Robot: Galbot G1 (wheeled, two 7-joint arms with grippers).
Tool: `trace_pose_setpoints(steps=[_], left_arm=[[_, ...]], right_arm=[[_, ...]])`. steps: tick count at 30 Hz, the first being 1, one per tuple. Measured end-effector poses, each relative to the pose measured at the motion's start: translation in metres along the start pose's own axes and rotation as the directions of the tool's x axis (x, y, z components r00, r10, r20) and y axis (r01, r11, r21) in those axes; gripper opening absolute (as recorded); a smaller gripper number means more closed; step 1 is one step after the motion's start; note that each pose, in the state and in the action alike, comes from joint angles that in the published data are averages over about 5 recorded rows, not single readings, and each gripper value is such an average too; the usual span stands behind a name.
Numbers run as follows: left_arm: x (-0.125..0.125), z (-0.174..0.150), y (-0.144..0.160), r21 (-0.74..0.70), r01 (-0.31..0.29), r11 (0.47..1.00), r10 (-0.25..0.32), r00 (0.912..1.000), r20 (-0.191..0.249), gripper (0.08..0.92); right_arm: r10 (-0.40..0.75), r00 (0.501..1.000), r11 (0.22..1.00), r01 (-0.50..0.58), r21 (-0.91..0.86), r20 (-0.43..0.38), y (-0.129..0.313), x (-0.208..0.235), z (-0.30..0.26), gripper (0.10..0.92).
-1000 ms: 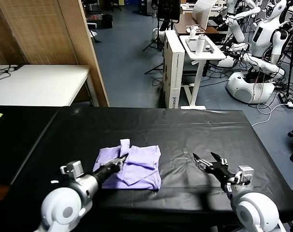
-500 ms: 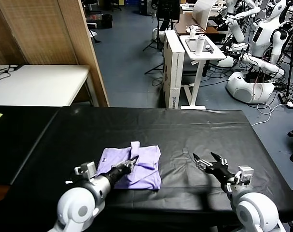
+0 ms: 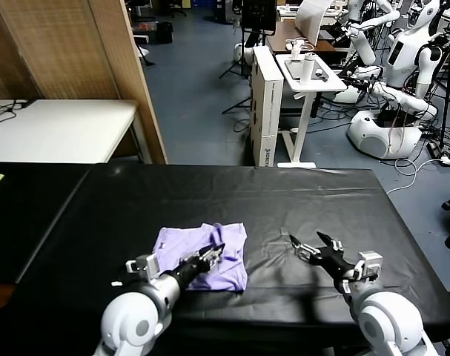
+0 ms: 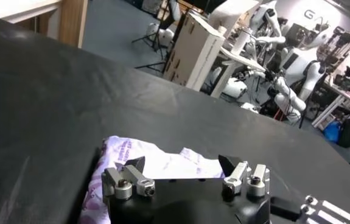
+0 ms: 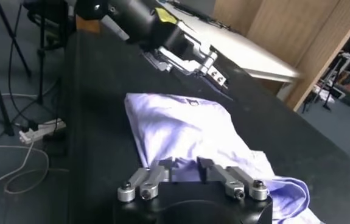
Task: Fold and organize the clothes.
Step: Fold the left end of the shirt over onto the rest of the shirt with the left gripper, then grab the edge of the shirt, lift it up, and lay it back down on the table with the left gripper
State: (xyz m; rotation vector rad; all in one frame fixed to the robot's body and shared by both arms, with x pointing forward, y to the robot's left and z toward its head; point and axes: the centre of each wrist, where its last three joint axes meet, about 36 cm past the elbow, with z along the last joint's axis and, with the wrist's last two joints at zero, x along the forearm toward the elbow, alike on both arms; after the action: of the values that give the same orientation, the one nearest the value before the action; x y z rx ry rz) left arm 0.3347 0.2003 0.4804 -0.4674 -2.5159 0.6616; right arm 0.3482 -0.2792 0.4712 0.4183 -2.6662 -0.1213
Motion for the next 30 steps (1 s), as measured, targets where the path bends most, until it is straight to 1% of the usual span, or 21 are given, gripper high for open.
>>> trace_pose_setpoints(steps=[1, 4, 5, 7, 8, 11, 12, 16, 20, 30], left_arm=[[0.004, -0.003, 0.003, -0.009, 0.015, 1.000, -0.015, 0.9999, 0.008, 0.288], [0.013, -0.008, 0.012, -0.037, 0.063, 0.997, -0.062, 0.9977, 0.025, 0.464], [0.015, -0.009, 0.015, -0.045, 0.077, 0.996, -0.076, 0.9967, 0.028, 0.540], [0.018, -0.010, 0.018, -0.056, 0.096, 0.994, -0.094, 0.9951, 0.031, 0.654], [0.018, -0.010, 0.019, -0.059, 0.103, 0.993, -0.101, 0.9944, 0.031, 0.726], [0.019, -0.009, 0.021, -0.066, 0.117, 0.991, -0.115, 0.9928, 0.031, 0.861], [0.018, -0.008, 0.022, -0.069, 0.122, 0.990, -0.120, 0.9923, 0.031, 0.884], [0.018, -0.007, 0.025, -0.078, 0.142, 0.987, -0.140, 0.9897, 0.028, 0.905], [0.018, -0.005, 0.028, -0.084, 0.157, 0.984, -0.156, 0.9875, 0.024, 0.907], [0.016, -0.003, 0.030, -0.087, 0.171, 0.981, -0.169, 0.9853, 0.023, 0.907]], right_arm=[[-0.017, 1.000, 1.000, 0.017, 0.007, -0.001, 0.002, -0.001, -0.001, 0.907], [-0.076, 0.997, 0.997, 0.077, 0.031, -0.005, 0.010, -0.003, -0.003, 0.907], [-0.101, 0.995, 0.994, 0.101, 0.042, -0.007, 0.014, -0.004, -0.004, 0.907], [-0.156, 0.988, 0.985, 0.156, 0.076, -0.012, 0.022, -0.007, -0.005, 0.907], [-0.183, 0.983, 0.978, 0.184, 0.098, -0.015, 0.027, -0.009, -0.004, 0.907], [-0.254, 0.967, 0.951, 0.255, 0.174, -0.026, 0.040, -0.015, -0.001, 0.907], [-0.277, 0.960, 0.939, 0.278, 0.203, -0.030, 0.045, -0.018, 0.000, 0.907], [-0.362, 0.931, 0.876, 0.360, 0.321, -0.055, 0.063, -0.027, 0.008, 0.907], [-0.418, 0.904, 0.805, 0.412, 0.427, -0.085, 0.079, -0.037, 0.014, 0.907], [-0.473, 0.871, 0.675, 0.454, 0.581, -0.130, 0.105, -0.060, 0.013, 0.907]])
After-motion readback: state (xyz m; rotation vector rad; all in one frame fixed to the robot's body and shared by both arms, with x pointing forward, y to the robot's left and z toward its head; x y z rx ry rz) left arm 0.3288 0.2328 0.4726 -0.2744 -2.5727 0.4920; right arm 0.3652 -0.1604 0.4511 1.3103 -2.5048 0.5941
